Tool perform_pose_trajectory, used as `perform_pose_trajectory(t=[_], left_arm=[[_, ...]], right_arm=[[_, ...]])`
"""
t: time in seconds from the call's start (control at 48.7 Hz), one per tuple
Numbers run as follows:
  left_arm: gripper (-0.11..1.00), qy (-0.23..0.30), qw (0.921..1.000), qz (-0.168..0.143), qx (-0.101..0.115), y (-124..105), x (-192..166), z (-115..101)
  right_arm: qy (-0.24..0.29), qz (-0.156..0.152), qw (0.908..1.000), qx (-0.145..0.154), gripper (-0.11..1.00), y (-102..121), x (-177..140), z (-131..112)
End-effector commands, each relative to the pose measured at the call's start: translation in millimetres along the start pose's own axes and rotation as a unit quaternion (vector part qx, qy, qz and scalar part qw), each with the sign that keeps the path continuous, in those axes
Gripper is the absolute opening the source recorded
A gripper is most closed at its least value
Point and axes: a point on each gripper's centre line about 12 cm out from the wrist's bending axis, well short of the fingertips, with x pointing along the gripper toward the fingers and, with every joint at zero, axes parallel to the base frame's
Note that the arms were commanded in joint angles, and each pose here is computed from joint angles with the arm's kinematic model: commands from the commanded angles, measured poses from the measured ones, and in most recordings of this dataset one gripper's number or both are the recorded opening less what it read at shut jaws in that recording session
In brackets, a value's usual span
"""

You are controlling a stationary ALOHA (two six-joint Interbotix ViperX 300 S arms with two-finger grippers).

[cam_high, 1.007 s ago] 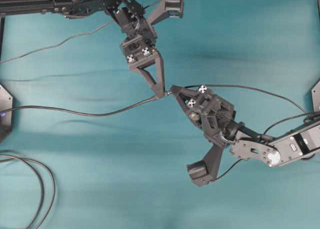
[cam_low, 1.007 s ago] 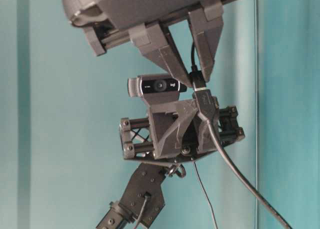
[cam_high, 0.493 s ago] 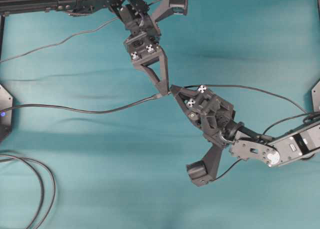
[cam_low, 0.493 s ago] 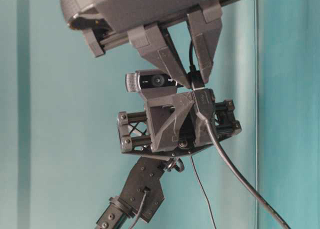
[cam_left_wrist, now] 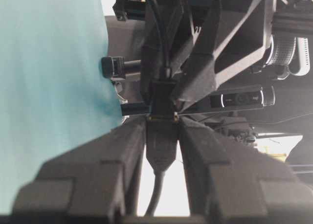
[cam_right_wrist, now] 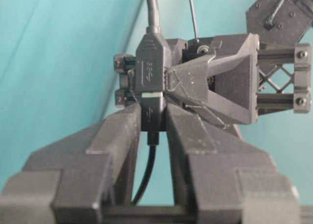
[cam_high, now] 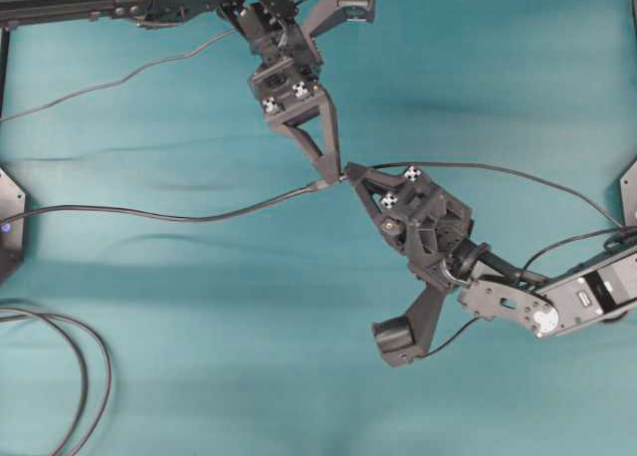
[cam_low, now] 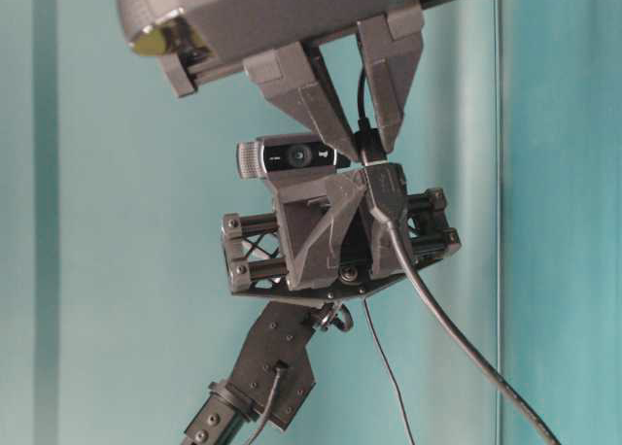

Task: Insert the USB using both arms.
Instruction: 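Open the right gripper and withdraw it from the joined connectors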

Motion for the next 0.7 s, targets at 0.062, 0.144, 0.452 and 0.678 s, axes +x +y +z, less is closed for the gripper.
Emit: perform_pose_trajectory(t=[0.062,0.144,0.452,0.678], left_arm=[[0.27,0.001,0.9998,-0.007,0.018,-18.6,-0.1,4.7],[0.27,0.003,0.9998,-0.007,0.018,-19.0,1.2,4.4],[0.27,-0.002,1.0000,0.005,0.008,-15.1,-2.5,0.6],[0.27,-0.012,0.9927,0.120,0.008,-8.4,-21.9,-4.6]], right_arm=[[0.001,-0.010,0.9998,0.020,0.20,-7.6,-1.1,-0.2],[0.001,-0.010,0.9997,0.024,0.35,-7.6,-1.1,-0.2],[-0.013,-0.038,0.9974,0.060,0.66,-25.2,-18.2,17.2],[-0.076,-0.039,0.9792,0.184,0.66,-39.3,-52.4,52.9]])
